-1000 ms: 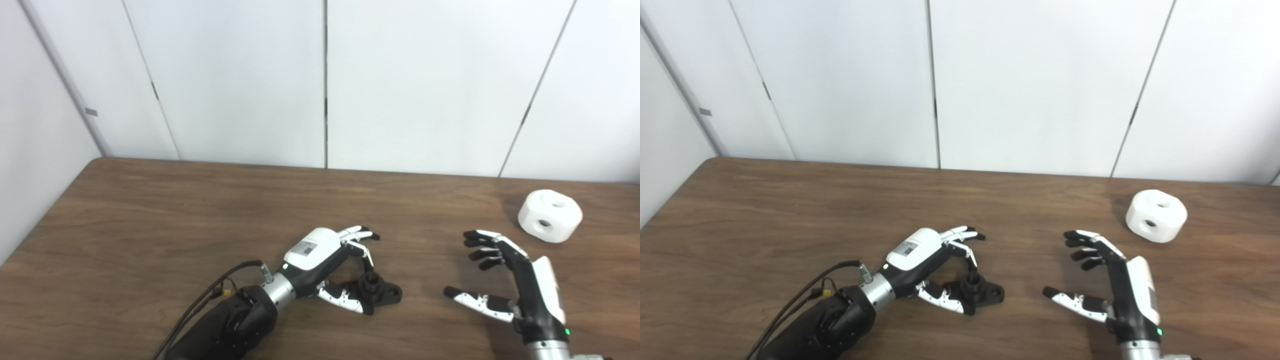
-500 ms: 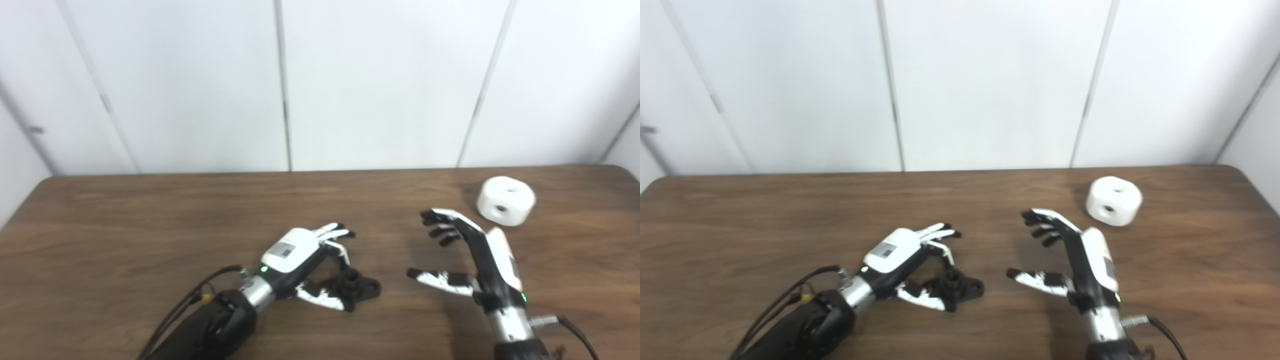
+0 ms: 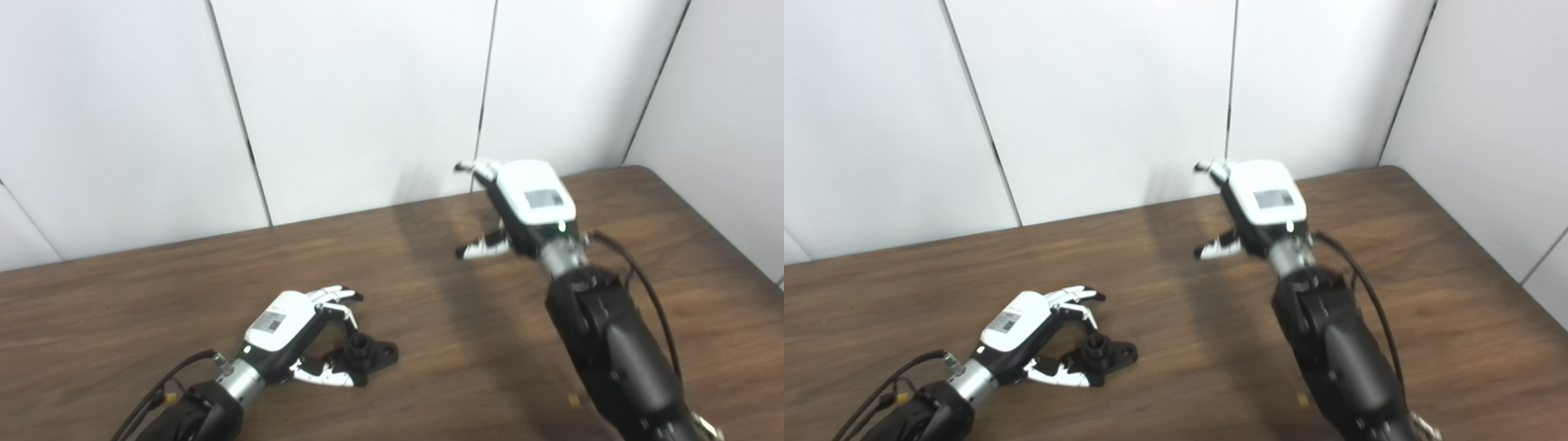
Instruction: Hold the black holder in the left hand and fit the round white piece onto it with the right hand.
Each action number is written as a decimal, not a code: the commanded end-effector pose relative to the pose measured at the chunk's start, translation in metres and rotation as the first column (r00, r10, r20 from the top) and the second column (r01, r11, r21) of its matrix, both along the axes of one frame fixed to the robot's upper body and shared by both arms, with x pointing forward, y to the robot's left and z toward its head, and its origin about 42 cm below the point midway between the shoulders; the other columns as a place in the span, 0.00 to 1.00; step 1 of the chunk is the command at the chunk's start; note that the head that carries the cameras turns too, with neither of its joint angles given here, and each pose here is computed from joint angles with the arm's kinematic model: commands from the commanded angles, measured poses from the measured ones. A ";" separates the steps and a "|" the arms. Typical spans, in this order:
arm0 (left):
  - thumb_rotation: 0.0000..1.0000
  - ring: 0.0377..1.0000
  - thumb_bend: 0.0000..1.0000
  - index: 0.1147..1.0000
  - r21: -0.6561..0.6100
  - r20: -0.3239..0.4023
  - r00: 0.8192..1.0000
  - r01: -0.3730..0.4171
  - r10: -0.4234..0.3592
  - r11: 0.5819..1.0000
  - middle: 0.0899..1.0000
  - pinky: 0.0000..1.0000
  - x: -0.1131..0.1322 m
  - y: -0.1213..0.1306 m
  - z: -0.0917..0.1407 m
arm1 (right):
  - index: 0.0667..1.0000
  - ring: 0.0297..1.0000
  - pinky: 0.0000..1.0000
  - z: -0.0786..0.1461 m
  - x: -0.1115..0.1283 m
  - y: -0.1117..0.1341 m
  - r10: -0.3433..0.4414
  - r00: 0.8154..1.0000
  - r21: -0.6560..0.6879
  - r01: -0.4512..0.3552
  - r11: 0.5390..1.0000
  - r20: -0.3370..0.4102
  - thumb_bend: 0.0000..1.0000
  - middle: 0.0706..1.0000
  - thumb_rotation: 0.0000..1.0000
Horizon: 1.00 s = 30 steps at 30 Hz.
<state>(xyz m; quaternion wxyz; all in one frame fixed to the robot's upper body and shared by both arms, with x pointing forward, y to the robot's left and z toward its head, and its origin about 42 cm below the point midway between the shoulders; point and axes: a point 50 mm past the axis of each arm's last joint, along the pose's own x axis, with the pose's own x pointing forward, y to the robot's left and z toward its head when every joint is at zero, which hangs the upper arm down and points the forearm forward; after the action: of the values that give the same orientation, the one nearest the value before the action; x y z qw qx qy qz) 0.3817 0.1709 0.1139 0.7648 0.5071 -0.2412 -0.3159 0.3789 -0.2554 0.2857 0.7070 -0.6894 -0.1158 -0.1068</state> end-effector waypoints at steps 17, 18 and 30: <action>0.06 0.88 0.52 0.42 0.204 -0.150 0.986 -0.039 0.071 0.978 0.84 0.73 -0.013 0.059 -0.050 | 0.87 0.98 0.88 0.048 0.056 -0.061 -0.361 0.923 -0.149 0.342 0.928 -0.129 1.00 1.00 0.40; 0.06 0.88 0.52 0.42 0.207 -0.154 0.986 -0.039 0.072 0.977 0.84 0.73 -0.013 0.059 -0.049 | 0.87 0.98 0.88 0.047 0.056 -0.063 -0.364 0.920 -0.141 0.345 0.928 -0.143 1.00 1.00 0.40; 0.06 0.88 0.52 0.42 0.196 -0.165 0.984 -0.040 0.074 0.980 0.84 0.74 -0.014 0.062 -0.052 | 0.87 0.98 0.92 0.037 0.061 -0.077 -0.351 0.880 -0.121 0.329 0.936 -0.320 1.00 1.00 0.53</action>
<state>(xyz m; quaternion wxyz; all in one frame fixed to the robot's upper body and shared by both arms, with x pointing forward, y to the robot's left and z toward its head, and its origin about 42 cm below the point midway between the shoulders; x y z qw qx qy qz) 0.3889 0.1796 0.1109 0.7708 0.4951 -0.2473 -0.3156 0.4344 -0.3246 0.2900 0.6652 -0.7284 0.1478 -0.0713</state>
